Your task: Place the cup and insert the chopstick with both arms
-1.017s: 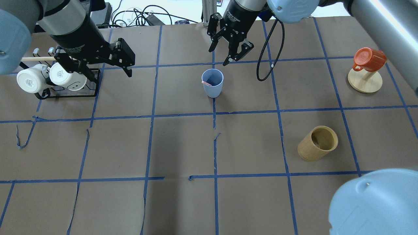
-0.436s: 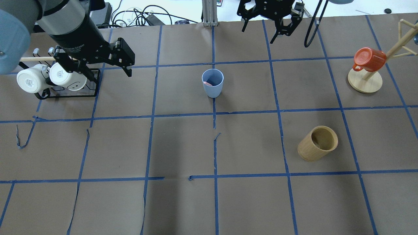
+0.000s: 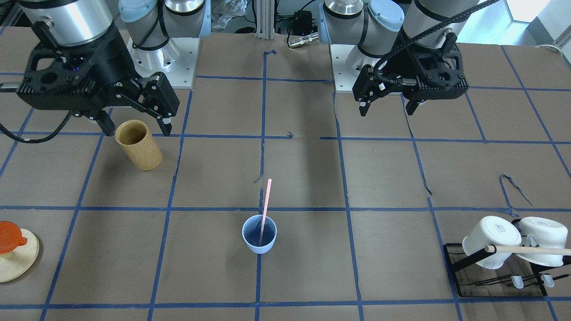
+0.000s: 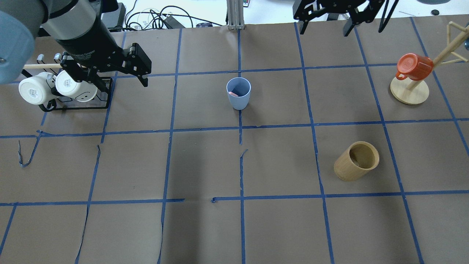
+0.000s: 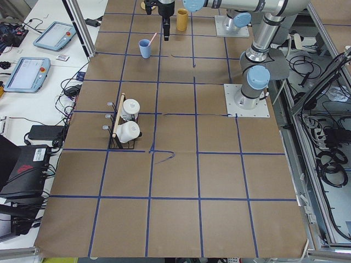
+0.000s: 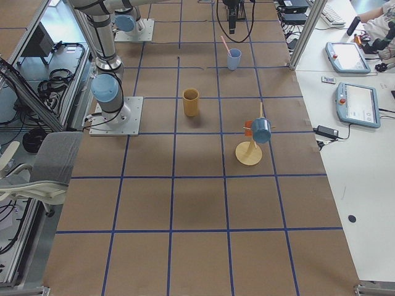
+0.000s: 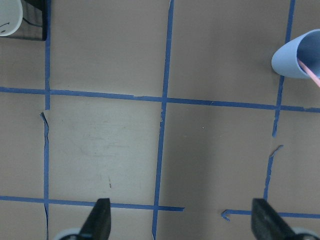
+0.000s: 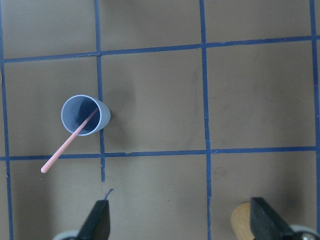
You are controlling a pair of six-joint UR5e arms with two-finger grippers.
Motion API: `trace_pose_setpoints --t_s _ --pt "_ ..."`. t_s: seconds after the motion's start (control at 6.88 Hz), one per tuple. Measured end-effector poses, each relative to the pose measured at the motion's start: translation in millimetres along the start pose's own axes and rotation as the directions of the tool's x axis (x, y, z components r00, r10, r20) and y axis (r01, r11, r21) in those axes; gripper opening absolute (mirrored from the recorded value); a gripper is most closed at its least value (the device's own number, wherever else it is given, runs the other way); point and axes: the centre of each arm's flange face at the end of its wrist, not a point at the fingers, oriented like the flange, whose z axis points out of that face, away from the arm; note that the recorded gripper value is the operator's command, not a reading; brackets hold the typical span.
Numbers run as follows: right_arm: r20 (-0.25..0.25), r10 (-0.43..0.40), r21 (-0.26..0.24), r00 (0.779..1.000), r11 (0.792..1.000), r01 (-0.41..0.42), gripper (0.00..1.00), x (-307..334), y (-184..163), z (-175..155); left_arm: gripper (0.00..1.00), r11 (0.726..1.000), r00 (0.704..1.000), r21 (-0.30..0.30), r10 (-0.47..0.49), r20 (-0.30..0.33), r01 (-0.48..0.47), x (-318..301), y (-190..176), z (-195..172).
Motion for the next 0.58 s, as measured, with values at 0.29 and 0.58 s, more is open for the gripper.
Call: trace_pose_setpoints --t_s 0.29,0.58 --pt "-0.003 -0.039 0.000 0.999 0.999 0.039 1.00 24.6 -3.0 0.7 1.00 1.000 1.000 0.001 0.000 0.000 0.000 -0.1 0.2 -0.2" --pt "-0.010 -0.027 0.007 1.000 1.000 0.028 1.00 39.8 -3.9 -0.1 1.00 1.000 1.000 -0.001 0.001 0.002 -0.001 -0.2 0.3 0.2"
